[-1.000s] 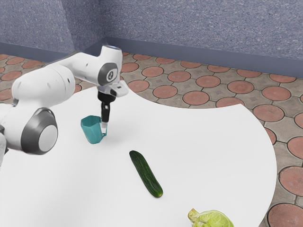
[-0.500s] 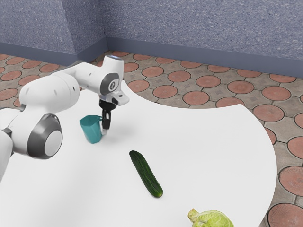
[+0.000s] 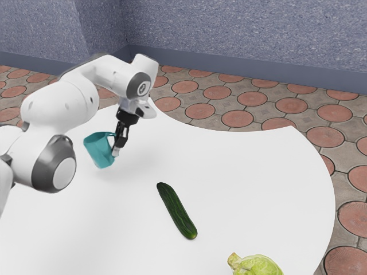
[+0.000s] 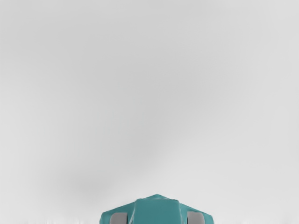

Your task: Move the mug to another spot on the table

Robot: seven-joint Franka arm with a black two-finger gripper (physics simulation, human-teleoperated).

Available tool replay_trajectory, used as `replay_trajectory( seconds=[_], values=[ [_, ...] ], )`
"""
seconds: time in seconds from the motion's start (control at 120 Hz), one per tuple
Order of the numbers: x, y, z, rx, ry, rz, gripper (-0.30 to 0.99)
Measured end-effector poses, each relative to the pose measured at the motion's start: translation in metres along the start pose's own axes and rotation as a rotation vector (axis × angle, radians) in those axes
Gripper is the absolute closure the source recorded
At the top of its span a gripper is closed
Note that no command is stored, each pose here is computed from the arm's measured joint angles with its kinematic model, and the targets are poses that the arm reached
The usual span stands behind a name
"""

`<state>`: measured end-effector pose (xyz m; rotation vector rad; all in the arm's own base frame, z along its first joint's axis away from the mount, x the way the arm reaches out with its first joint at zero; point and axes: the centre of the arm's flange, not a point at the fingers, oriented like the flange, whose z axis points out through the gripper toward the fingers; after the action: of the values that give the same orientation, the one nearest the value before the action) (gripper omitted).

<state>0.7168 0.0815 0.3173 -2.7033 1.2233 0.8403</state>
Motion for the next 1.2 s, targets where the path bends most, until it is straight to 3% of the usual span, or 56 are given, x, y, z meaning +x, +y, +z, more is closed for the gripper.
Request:
replay_trajectory(
  seconds=[0.167,0.442,0.675,0.942,1.2],
  values=[
    [0.015,0.03,-0.023,0.022,-0.05,0.012,0.74],
    [0.065,0.063,-0.045,0.088,-0.057,0.032,0.74],
    [0.102,0.077,-0.019,0.052,-0.062,0.019,0.74],
    [0.124,0.075,0.022,-0.01,-0.087,-0.019,0.74],
    [0.132,0.076,0.036,-0.027,-0.102,-0.052,0.69]
  ],
)
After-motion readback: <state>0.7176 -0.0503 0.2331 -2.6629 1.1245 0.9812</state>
